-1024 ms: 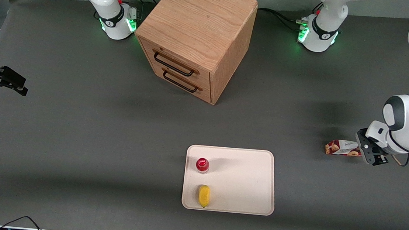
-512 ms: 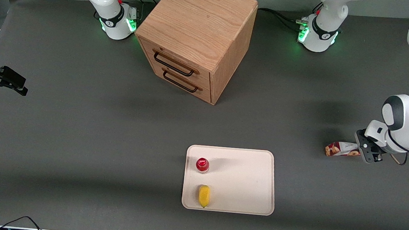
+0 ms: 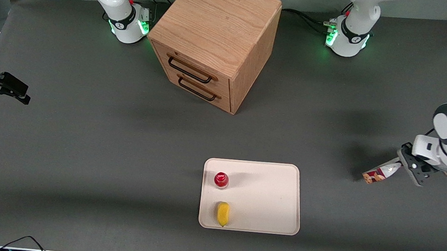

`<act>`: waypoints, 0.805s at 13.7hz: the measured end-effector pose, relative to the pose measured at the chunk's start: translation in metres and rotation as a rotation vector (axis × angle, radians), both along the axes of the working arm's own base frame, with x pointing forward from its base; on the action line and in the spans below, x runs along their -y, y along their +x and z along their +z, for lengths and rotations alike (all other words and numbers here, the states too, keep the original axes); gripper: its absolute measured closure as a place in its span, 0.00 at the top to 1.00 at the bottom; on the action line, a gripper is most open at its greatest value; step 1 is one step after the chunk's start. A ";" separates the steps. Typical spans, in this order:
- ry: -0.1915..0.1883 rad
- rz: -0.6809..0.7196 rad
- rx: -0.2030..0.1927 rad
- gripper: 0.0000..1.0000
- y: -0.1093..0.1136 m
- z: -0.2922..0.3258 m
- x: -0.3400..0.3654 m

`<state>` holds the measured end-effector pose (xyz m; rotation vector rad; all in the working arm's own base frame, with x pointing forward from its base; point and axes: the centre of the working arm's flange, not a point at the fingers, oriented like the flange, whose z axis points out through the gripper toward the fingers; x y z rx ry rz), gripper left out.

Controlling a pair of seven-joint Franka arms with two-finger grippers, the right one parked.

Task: Place red cookie box on tray
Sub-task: 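Lift the red cookie box with the left gripper, swinging it upright, then carry the box over the white tray's edge with the left gripper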

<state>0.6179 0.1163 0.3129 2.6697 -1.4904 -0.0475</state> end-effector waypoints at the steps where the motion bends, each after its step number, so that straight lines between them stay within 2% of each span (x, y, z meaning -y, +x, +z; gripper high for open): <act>1: -0.005 0.062 0.001 0.04 0.007 0.025 0.010; 3: -0.002 0.198 -0.004 0.04 0.021 0.068 0.042; 6: -0.001 0.433 0.011 0.04 0.038 0.104 0.109; 8: 0.003 0.644 -0.008 0.04 0.046 0.114 0.173; 11: 0.036 0.815 -0.022 0.04 0.057 0.099 0.230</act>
